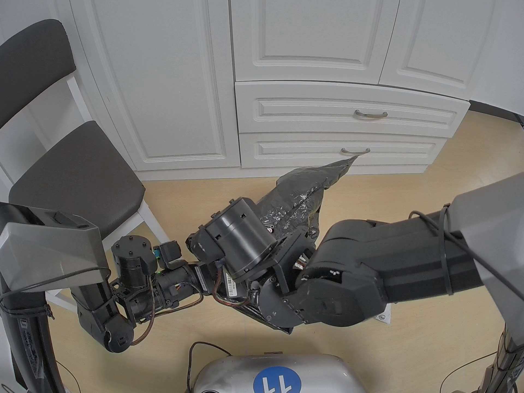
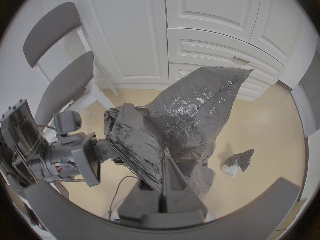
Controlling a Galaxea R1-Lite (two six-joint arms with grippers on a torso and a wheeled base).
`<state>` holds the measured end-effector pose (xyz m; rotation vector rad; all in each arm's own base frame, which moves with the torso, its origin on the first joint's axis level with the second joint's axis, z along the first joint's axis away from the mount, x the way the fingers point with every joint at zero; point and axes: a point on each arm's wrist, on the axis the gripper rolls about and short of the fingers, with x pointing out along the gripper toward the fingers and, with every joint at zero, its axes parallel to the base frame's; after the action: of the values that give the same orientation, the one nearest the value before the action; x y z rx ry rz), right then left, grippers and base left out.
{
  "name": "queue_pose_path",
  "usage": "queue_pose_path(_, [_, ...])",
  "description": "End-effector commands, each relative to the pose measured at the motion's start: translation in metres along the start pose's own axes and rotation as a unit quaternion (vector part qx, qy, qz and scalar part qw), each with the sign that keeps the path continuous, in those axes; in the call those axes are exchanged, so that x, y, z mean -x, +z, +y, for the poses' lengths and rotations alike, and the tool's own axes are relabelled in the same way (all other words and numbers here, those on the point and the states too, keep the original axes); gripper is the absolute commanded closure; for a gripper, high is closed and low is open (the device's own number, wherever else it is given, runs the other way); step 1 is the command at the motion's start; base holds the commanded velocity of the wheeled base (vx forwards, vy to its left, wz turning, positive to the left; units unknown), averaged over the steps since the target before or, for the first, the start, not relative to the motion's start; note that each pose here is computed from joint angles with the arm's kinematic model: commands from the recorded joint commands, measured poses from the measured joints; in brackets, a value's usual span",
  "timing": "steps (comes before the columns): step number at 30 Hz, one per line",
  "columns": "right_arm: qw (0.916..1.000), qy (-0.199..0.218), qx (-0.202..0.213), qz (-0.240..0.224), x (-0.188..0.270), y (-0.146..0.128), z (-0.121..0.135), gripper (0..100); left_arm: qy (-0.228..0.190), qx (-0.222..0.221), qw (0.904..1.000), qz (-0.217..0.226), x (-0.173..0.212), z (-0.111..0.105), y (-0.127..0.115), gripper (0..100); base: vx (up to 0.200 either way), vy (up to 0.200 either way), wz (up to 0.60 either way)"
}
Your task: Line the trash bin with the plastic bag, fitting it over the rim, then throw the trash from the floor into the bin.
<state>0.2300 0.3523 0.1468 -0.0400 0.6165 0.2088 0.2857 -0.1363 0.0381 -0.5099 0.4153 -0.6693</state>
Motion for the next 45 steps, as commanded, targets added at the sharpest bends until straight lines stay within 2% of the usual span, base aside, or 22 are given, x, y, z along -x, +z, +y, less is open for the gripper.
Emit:
queue_pose_path(1, [1.0000, -0.001, -0.006, 0.002, -0.007, -0.003, 0.005, 100, 0.006, 0.003, 0.9999, 0.014, 0.006, 0.001, -0.006, 100, 0.000, 0.000, 0.00])
queue_pose_path(5, [0.9992, -0.006, -0.038, 0.002, -0.026, -0.004, 0.012, 100, 0.003, -0.015, 0.9978, 0.064, 0.014, 0.003, -0.026, 100, 0.000, 0.000, 0.00])
queue_pose_path(9, [0.9985, -0.004, -0.054, -0.001, -0.032, -0.004, 0.017, 100, 0.005, -0.041, 0.9950, 0.091, 0.015, 0.005, -0.039, 100, 0.000, 0.000, 0.00])
queue_pose_path(14, [0.9982, -0.002, -0.059, -0.002, -0.036, -0.005, 0.022, 100, -0.005, -0.048, 0.9920, 0.116, 0.013, -0.001, -0.052, 100, 0.000, 0.000, 0.00])
queue_pose_path(24, [0.9984, 0.002, -0.057, -0.002, -0.039, -0.009, 0.030, 100, -0.029, -0.060, 0.9904, 0.121, 0.011, -0.022, -0.058, 100, 0.000, 0.000, 0.00])
queue_pose_path(32, [0.9982, 0.003, -0.060, -0.006, -0.045, -0.007, 0.032, 100, 0.005, -0.039, 0.9934, 0.107, 0.012, -0.026, -0.060, 100, 0.000, 0.000, 0.00])
queue_pose_path(33, [0.9982, 0.003, -0.059, -0.006, -0.046, -0.008, 0.034, 100, 0.005, -0.034, 0.9940, 0.104, 0.012, -0.028, -0.059, 0, 0.000, 0.000, 0.00])
queue_pose_path(45, [0.9978, 0.001, -0.065, -0.008, -0.058, -0.008, 0.037, 100, -0.020, 0.010, 0.9962, 0.084, 0.016, -0.047, -0.048, 0, 0.000, 0.000, 0.00])
